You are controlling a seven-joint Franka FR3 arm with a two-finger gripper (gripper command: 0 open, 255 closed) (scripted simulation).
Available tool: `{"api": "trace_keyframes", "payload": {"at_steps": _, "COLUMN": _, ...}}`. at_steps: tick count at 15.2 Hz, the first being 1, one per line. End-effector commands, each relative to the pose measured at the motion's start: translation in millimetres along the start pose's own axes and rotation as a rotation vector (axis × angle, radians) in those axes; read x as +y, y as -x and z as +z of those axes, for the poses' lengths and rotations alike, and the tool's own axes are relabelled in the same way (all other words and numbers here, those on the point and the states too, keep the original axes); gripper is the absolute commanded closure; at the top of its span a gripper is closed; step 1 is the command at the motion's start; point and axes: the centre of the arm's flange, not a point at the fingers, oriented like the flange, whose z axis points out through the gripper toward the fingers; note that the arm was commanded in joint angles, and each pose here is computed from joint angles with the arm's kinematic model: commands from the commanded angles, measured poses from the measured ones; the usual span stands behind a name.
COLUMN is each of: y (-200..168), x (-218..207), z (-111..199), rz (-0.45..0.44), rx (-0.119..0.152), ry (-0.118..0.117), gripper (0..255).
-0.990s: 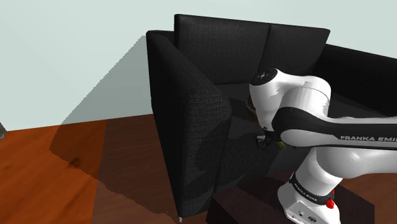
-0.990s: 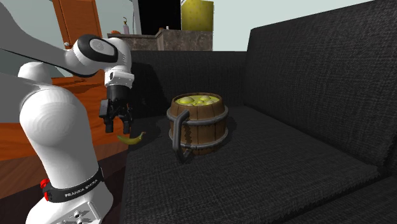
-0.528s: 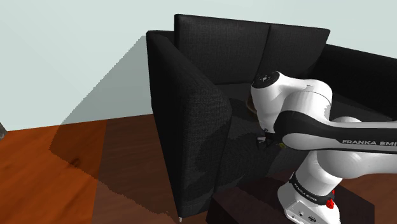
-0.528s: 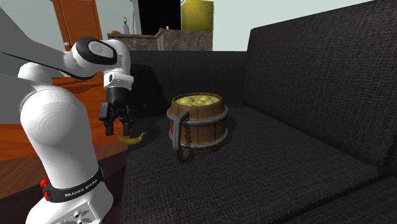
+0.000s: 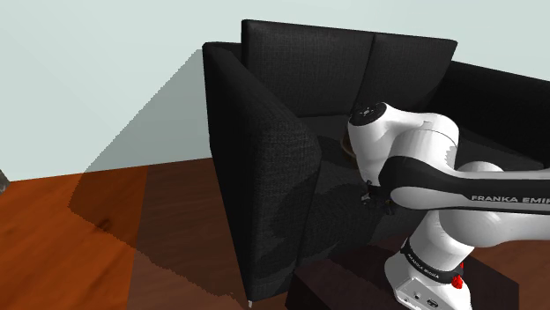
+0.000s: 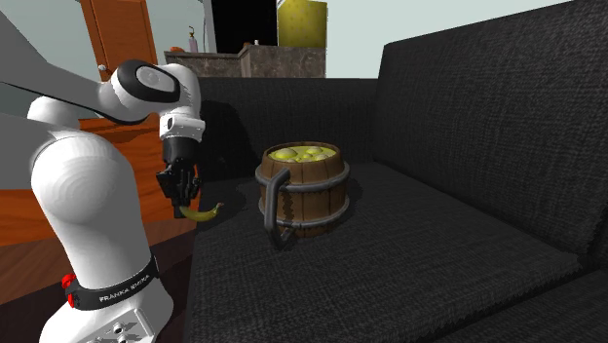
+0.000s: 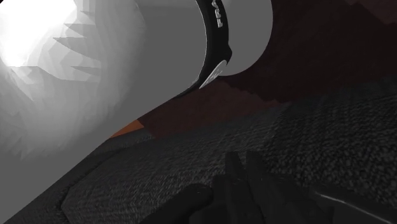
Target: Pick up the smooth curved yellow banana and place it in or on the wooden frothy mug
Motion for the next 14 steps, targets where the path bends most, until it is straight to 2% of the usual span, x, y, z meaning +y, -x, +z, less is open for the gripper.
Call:
{"api": "trace_keyframes", "payload": {"at_steps": 1, "y": 0, "x": 0, "z": 1, "rz": 0.000, "rx": -0.001, "ry": 0.002, "gripper": 255}}
{"api": "trace_keyframes", "payload": {"at_steps": 5, "y": -1, "x": 0, "z": 1, "rz": 0.000, "rx": -0.001, "ry": 0.002, "gripper": 255}}
{"api": "trace_keyframes", "payload": {"at_steps": 6, "y": -1, "x": 0, "z": 1, "rz": 0.000, "rx": -0.001, "ry": 0.002, "gripper": 0}}
{"api": "trace_keyframes", "payload": {"at_steps": 9, "y": -70, "x": 49, "z": -6, "rz": -0.010, "rx": -0.236, "ry": -0.222, "gripper": 0}}
{"api": "trace_keyframes", "payload": {"at_steps": 12, "y": -138, "x": 95, "z": 14, "rz": -0.020, "rx": -0.471, "ry": -0.446, "gripper": 0}}
{"api": "trace_keyframes", "payload": {"at_steps": 13, "y": -146, "x": 101, "z": 18, "rz": -0.022, "rx": -0.502, "ry": -0.475, "gripper": 0}}
{"api": "trace_keyframes", "payload": {"at_steps": 14, "y": -144, "x": 99, "z": 22, "rz": -0.022, "rx": -0.502, "ry": -0.475, "gripper": 0}}
